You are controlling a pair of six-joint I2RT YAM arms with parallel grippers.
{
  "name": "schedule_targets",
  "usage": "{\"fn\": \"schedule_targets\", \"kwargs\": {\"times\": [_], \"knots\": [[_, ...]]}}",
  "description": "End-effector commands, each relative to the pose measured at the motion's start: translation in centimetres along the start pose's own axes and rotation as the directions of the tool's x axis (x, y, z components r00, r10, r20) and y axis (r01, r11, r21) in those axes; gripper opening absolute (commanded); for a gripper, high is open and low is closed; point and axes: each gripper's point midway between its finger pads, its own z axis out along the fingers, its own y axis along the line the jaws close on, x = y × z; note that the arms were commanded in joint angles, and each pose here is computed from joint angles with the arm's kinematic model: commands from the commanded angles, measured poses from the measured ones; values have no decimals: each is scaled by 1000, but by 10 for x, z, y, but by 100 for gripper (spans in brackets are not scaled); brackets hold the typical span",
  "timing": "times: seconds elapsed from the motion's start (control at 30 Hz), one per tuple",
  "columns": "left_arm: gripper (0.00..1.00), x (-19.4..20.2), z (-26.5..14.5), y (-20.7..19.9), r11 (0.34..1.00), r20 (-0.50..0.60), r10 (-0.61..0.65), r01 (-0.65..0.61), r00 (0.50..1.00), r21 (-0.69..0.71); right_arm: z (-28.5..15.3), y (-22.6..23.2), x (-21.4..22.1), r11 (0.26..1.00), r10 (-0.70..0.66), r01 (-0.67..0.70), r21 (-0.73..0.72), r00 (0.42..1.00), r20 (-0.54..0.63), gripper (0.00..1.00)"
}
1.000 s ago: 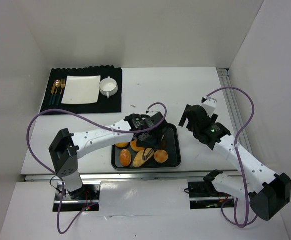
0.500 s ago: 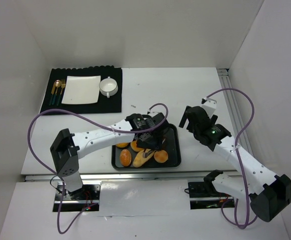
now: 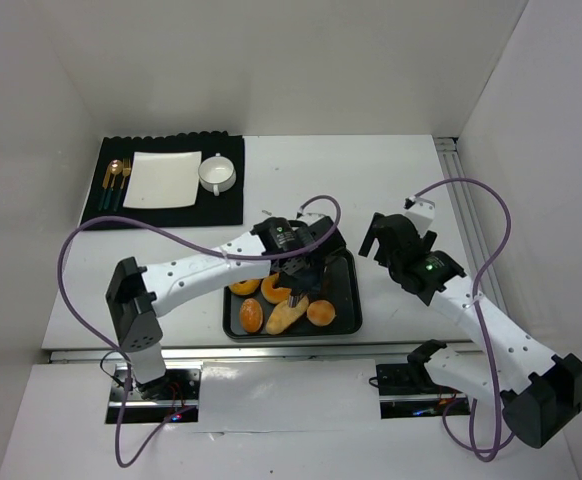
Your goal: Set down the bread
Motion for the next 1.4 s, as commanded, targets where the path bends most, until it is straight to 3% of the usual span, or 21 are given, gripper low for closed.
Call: {"fn": "schedule_targets", "kwargs": {"times": [0.0,0.17,0.27,0.37,0.4,0.47,0.53,0.63,0.83,1.1,1.37], "knots": [[43,-29,-59,13,999,142,-35,34,989,9,-4,6,-13,999,25,-23,-32,998,56,99],[42,-64,-86,75,990,223,-128,137,966,-25,-4,11,-15,998,18,-15,-57,998,59,99],[42,-112,-112,147,955,377,-249,290,892,-55,-2,11,-13,999,12,-9,-51,999,52,99],[42,-138,-137,197,938,488,-278,344,827,-48,0,12,-13,999,4,-1,-51,999,53,99],[42,-159,-149,225,911,556,-330,412,763,-26,0,14,-15,998,9,-6,-56,998,59,99],[45,-171,-151,252,908,610,-297,414,734,-56,-2,16,-19,998,15,-11,-62,998,66,99],[45,-192,-155,293,871,672,-326,487,665,-58,-1,20,-20,997,18,-14,-73,998,64,99],[43,-214,-135,344,830,659,-386,554,646,-57,1,25,-20,997,17,-12,-81,998,57,99],[40,-262,-88,378,825,620,-452,565,641,17,8,24,-20,999,3,0,-50,999,53,99],[40,-284,-11,407,817,542,-472,576,696,-28,16,27,-17,1000,-21,22,-19,999,31,99],[61,-281,25,420,825,466,-452,555,760,-106,22,29,-12,999,-42,42,-16,999,13,99]]}}
